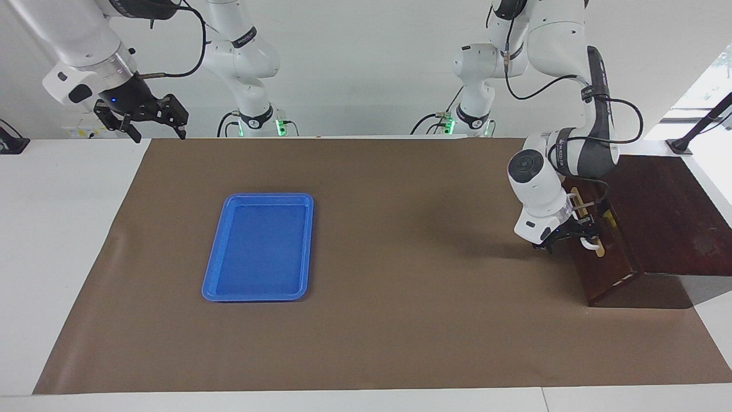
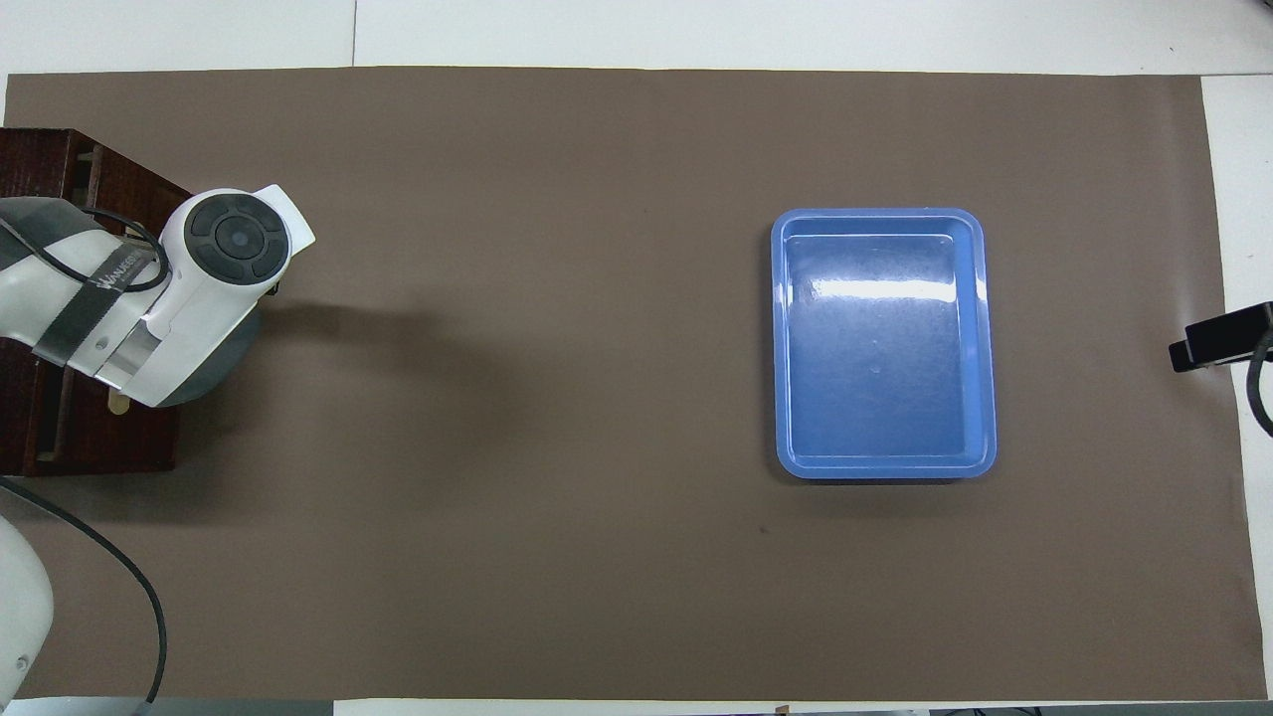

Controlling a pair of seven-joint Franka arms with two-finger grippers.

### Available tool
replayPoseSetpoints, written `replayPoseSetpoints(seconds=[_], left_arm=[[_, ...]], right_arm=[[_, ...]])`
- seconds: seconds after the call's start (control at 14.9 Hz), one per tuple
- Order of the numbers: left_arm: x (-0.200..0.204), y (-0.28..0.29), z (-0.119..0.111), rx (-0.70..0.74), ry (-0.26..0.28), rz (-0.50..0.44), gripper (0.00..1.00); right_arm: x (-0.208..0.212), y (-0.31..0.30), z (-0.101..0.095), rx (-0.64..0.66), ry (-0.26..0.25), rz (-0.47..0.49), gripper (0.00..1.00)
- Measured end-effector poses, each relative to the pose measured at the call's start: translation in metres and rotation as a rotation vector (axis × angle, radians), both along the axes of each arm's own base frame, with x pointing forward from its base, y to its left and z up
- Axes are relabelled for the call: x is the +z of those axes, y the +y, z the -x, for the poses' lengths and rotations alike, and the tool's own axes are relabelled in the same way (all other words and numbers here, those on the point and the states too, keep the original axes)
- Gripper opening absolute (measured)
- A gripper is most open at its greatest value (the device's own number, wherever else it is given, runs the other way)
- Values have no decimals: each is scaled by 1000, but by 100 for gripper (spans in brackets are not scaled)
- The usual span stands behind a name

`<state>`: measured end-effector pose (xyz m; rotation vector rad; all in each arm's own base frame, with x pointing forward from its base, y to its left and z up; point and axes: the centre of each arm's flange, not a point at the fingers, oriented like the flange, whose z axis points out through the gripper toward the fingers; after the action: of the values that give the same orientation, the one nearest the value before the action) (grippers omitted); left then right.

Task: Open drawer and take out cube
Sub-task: 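Pull the drawer handle outward with the left gripper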

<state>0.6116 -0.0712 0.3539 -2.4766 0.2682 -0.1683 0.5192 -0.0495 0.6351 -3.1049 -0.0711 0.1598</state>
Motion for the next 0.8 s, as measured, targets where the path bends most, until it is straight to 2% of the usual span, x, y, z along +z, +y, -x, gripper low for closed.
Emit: replayPoseSetpoints(seconds=[0.8], left_arm=[[6, -45, 9, 16, 33, 46, 100]], right_arm=[[0, -1, 0, -1, 0, 0, 100]])
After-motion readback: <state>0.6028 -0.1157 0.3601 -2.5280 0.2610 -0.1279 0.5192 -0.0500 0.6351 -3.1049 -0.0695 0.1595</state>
